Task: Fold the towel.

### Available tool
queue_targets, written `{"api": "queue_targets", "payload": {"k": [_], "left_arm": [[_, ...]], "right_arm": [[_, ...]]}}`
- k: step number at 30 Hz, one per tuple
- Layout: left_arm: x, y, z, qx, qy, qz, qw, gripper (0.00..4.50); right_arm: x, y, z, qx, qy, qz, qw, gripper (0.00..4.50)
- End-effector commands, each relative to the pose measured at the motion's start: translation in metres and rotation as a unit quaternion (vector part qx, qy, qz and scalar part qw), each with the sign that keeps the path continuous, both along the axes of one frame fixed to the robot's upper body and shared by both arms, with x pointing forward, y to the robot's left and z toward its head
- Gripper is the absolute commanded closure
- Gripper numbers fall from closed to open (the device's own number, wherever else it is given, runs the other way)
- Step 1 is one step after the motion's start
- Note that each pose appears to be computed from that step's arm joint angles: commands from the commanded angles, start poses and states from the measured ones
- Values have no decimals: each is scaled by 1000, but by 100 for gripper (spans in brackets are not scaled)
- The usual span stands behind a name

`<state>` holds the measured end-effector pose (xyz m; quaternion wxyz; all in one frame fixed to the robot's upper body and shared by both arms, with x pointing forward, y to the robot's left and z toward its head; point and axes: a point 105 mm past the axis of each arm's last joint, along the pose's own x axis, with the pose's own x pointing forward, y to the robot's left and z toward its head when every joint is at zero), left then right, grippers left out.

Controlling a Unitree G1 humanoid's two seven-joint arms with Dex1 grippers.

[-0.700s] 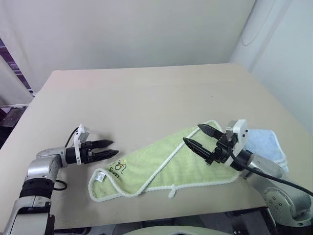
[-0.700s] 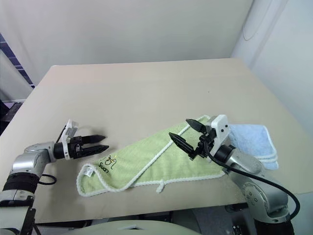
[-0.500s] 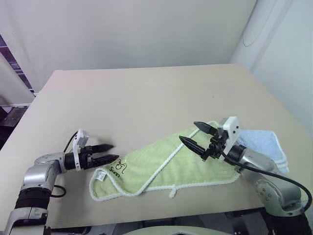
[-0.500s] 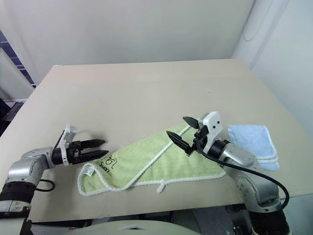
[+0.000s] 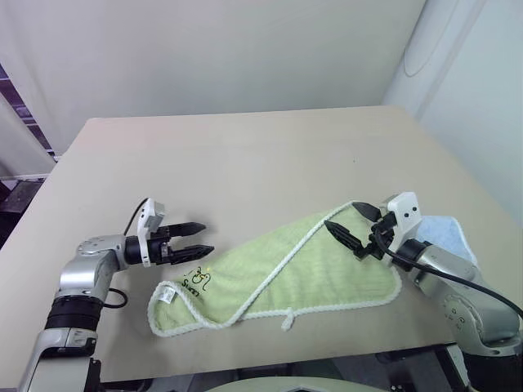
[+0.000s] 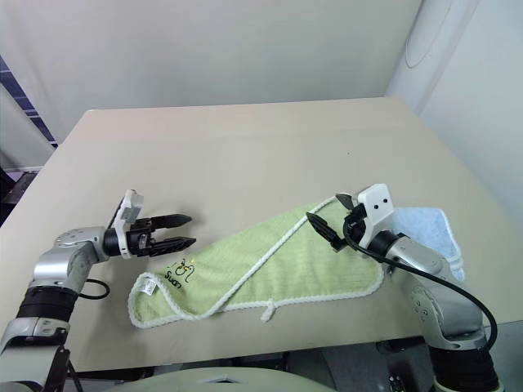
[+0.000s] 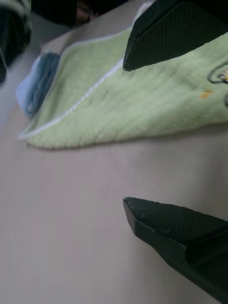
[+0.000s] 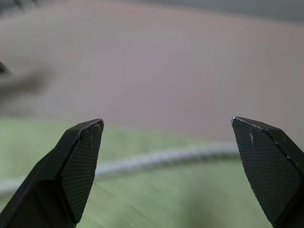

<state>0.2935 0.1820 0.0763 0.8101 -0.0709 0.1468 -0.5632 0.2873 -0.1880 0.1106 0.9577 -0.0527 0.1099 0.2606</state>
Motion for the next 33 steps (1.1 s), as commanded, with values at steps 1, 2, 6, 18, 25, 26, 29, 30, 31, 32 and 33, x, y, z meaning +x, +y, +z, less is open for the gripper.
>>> {"api": "queue_targets", "payload": {"k": [1,2,6,18,25,26,29,30,31,32,33], "left_arm": [[2,-17,18,10,-38,-40,998,2],[-1,-24,23,14,-44,-59,997,2],[-11,-43,35,17,-53,-97,994,2],[-23,-58,50,35,-58,-114,991,2],[-25,-57,44,46,-52,-105,992,2],[-25,-57,42,47,-52,-103,992,2],[-25,-56,40,48,-50,-97,993,2],[-24,-56,39,48,-50,-95,993,2],[-24,-56,38,48,-49,-93,993,2],[-23,-56,38,48,-48,-92,993,2],[-23,-57,38,48,-49,-91,993,2]], "right_arm": [[14,-27,7,-23,-17,-55,998,0],[19,-35,8,-24,-18,-72,997,0],[29,-55,5,-33,-11,-105,994,0],[69,-64,-12,-70,8,-93,993,0],[97,-64,-35,-86,55,-73,992,0],[98,-63,-41,-94,64,-67,991,0],[102,-60,-54,-106,87,-54,989,0],[103,-60,-56,-107,91,-51,989,0],[102,-57,-59,-105,99,-44,989,0],[102,-56,-61,-104,104,-38,988,0],[101,-54,-64,-104,111,-29,988,0]]}}
